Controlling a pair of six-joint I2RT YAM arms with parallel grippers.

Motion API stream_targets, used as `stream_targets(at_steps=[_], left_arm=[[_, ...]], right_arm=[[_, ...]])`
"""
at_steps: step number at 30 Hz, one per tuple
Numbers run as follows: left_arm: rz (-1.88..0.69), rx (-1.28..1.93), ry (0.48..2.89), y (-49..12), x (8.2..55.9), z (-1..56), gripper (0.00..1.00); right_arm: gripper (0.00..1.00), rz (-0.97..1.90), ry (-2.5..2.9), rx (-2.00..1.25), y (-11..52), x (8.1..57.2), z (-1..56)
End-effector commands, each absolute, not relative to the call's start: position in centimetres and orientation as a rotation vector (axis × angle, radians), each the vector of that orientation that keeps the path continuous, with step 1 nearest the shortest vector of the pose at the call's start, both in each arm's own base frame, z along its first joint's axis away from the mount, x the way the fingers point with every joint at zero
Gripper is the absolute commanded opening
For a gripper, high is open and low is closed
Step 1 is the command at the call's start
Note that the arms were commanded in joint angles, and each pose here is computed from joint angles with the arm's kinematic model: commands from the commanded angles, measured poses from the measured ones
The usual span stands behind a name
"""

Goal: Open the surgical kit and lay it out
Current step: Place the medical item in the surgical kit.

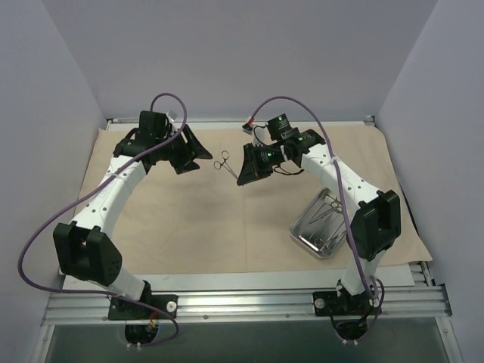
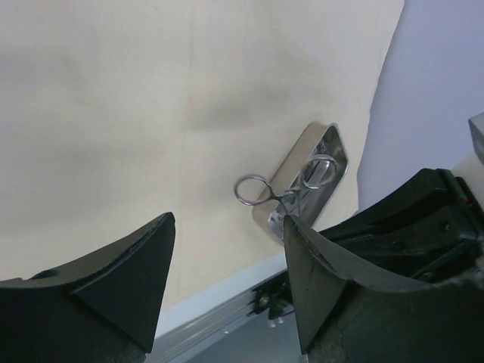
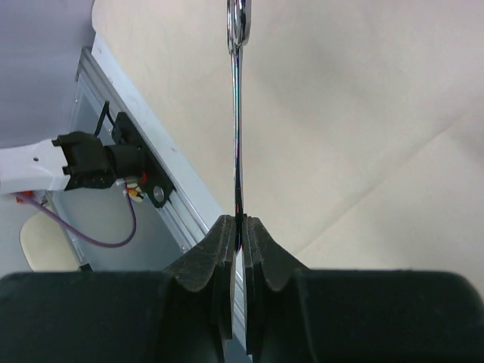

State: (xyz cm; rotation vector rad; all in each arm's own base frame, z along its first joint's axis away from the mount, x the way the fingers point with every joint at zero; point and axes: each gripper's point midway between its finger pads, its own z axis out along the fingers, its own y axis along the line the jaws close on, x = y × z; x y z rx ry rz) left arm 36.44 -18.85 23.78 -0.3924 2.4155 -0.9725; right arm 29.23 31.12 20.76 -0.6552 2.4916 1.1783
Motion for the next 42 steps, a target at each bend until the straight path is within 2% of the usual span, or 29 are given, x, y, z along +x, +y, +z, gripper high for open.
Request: stream_targets(at_steps=[1, 5, 17, 30, 36, 42], left_arm=[[-0.948, -0.621, 2.438, -20.4, 36.4, 26.4, 0.68], [-0.961, -0.827, 2.496, -22.4, 35.0, 26.6, 0.68], [-0.839, -1.078, 2.533, -23.8, 32.9, 23.2, 0.62], [-0.823, -1.063, 2.482, -25.3, 34.6, 22.9, 0.53], [-0.800, -1.074, 2.458, -25.0, 35.2, 22.6, 0.45], [-0.790, -1.065, 2.449, -25.2, 35.9, 22.5, 0.30]], right_arm=[[0.00, 1.130, 2.462, -0.618, 31.9, 30.6, 22.2], [0.00, 1.098, 2.454, -0.621, 32.1, 30.9, 22.0], [0.00, 1.123, 2.406, -0.639, 33.0, 30.0, 22.4], [0.00, 1.160, 2.394, -0.683, 33.3, 29.1, 22.8], [0.00, 1.174, 2.391, -0.704, 33.4, 28.9, 22.9], [0.00, 1.200, 2.386, -0.733, 33.6, 28.5, 23.0]])
